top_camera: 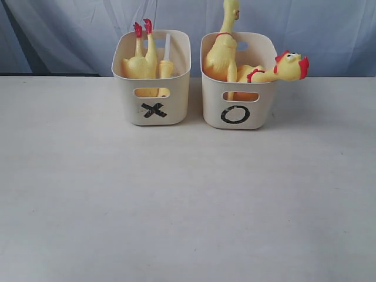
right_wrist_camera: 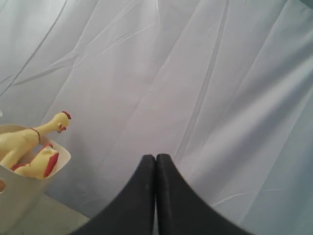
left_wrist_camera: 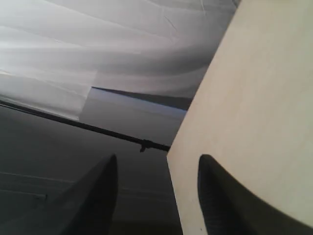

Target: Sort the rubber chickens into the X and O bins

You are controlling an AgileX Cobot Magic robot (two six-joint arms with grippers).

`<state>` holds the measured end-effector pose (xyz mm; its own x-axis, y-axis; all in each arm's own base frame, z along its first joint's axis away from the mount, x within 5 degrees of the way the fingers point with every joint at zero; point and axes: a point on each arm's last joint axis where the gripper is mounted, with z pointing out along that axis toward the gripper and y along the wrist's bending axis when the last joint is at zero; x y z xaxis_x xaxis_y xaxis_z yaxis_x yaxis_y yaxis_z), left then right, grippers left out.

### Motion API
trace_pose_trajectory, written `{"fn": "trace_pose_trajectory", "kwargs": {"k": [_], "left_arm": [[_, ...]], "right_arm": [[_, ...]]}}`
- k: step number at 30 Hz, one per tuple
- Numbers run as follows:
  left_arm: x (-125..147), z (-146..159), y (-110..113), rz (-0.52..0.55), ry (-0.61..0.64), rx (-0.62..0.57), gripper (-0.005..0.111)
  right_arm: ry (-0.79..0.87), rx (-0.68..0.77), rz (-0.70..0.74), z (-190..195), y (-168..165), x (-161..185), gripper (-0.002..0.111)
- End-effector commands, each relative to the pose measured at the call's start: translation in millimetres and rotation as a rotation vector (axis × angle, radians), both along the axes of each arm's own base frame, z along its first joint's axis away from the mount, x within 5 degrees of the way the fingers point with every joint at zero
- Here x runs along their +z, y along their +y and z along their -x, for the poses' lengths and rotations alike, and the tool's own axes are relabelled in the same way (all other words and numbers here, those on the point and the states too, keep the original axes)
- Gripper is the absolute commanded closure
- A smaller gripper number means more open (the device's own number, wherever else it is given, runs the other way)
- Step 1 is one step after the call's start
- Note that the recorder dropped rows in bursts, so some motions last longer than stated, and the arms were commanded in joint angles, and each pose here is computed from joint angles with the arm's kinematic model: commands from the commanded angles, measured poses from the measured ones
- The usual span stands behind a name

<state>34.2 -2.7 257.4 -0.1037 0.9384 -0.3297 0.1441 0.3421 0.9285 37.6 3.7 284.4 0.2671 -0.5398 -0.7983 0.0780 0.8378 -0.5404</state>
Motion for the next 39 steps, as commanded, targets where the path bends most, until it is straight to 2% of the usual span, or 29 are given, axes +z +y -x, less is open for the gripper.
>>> {"fn": "trace_pose_trajectory", "kwargs": {"k": [1, 4, 9, 16, 25, 32, 34, 36, 37, 38, 39], "left_arm": [[-37, -9, 4, -0.048, 0.101, 0.010, 0.058], [-60, -12, 3, -0.053, 0.175, -0.023, 0.058], [-79, -13, 1, -0.064, 0.235, -0.075, 0.058], [-79, -16, 3, -0.107, 0.187, -0.064, 0.058], [-74, -19, 5, -0.155, 0.078, -0.049, 0.058], [-74, -19, 5, -0.151, 0.078, -0.050, 0.058], [-68, -21, 4, -0.151, 0.004, -0.045, 0.058], [-58, -22, 4, -0.093, -0.108, -0.034, 0.058], [-55, -22, 4, 0.003, -0.141, -0.027, 0.058], [-51, -22, 4, 0.162, -0.194, -0.017, 0.058], [-48, -22, 4, 0.276, -0.225, -0.010, 0.058]], "right_arm": [[0.014, -0.041, 0.109, -5, -1, -15, 0.108], [0.063, -0.039, 0.115, -10, 0, -32, 0.108], [0.139, -0.042, 0.156, -16, 0, -58, 0.108], [0.223, -0.053, 0.275, -19, 0, -77, 0.108], [0.306, -0.042, 0.275, -19, 0, -84, 0.108], [0.309, -0.036, 0.254, -19, 0, -85, 0.108], [0.309, -0.036, 0.254, -19, 0, -85, 0.108], [0.309, -0.036, 0.254, -19, 0, -85, 0.108], [0.309, -0.036, 0.254, -19, 0, -85, 0.108], [0.312, -0.034, 0.244, -19, 1, -85, 0.108], [0.313, -0.028, 0.223, -19, 1, -85, 0.108]]}}
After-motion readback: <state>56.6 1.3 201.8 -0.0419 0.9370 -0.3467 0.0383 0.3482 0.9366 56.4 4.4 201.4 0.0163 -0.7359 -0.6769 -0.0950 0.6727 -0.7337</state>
